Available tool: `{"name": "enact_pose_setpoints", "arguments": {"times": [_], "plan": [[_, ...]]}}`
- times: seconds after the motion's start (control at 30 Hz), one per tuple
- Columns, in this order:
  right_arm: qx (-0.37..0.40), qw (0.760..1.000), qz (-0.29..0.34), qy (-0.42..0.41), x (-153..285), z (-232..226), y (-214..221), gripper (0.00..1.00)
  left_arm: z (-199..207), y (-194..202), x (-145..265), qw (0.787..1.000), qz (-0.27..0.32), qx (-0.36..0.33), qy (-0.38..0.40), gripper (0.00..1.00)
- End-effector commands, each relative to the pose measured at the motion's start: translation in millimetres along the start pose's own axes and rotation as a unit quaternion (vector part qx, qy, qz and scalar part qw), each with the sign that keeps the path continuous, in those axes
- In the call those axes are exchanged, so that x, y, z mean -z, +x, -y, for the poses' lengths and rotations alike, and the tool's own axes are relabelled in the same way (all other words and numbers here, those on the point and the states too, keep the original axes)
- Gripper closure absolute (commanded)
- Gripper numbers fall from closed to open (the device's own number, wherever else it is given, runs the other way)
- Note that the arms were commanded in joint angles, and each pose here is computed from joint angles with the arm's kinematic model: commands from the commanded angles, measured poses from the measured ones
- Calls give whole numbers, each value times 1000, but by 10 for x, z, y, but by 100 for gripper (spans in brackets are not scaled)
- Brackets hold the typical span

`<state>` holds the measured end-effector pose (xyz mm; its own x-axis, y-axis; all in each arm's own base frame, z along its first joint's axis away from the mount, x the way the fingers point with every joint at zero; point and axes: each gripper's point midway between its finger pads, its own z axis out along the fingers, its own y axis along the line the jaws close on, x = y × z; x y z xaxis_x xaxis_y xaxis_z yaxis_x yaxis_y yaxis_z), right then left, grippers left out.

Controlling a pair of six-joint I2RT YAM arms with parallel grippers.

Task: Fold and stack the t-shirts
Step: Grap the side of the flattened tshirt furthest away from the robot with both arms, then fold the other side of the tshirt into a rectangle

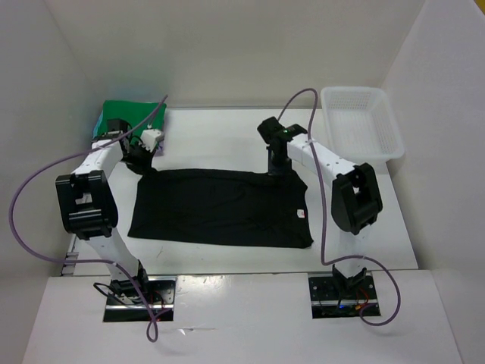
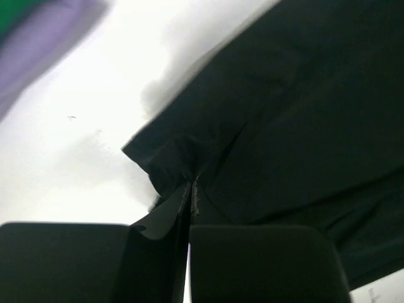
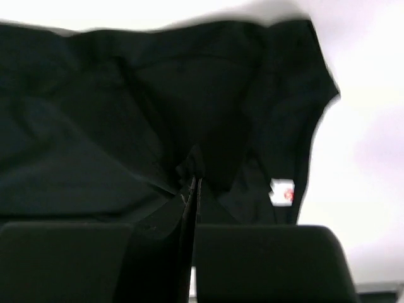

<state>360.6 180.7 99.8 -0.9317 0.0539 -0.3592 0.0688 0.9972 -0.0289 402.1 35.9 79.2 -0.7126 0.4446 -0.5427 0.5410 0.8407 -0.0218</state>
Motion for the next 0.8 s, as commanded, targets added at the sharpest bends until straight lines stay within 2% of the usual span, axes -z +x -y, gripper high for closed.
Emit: {"name": "enact_pose_setpoints", "arguments": {"times": [0.0,0.17,0.47,0.77], "plan": [[-42,999,26,-17,174,104,82,100,206,127,96,998,-7,-46,32,100],[-57,998,-3,-20,145,224,454,100,307,253,136,998,-24,-37,41,100],[-72,997,22,-18,322,305,414,100,367,210,474,999,-5,-2,53,100],[-75,996,-38,-25,259,326,837,100,664,761,456,992,-64,29,105,100]]}}
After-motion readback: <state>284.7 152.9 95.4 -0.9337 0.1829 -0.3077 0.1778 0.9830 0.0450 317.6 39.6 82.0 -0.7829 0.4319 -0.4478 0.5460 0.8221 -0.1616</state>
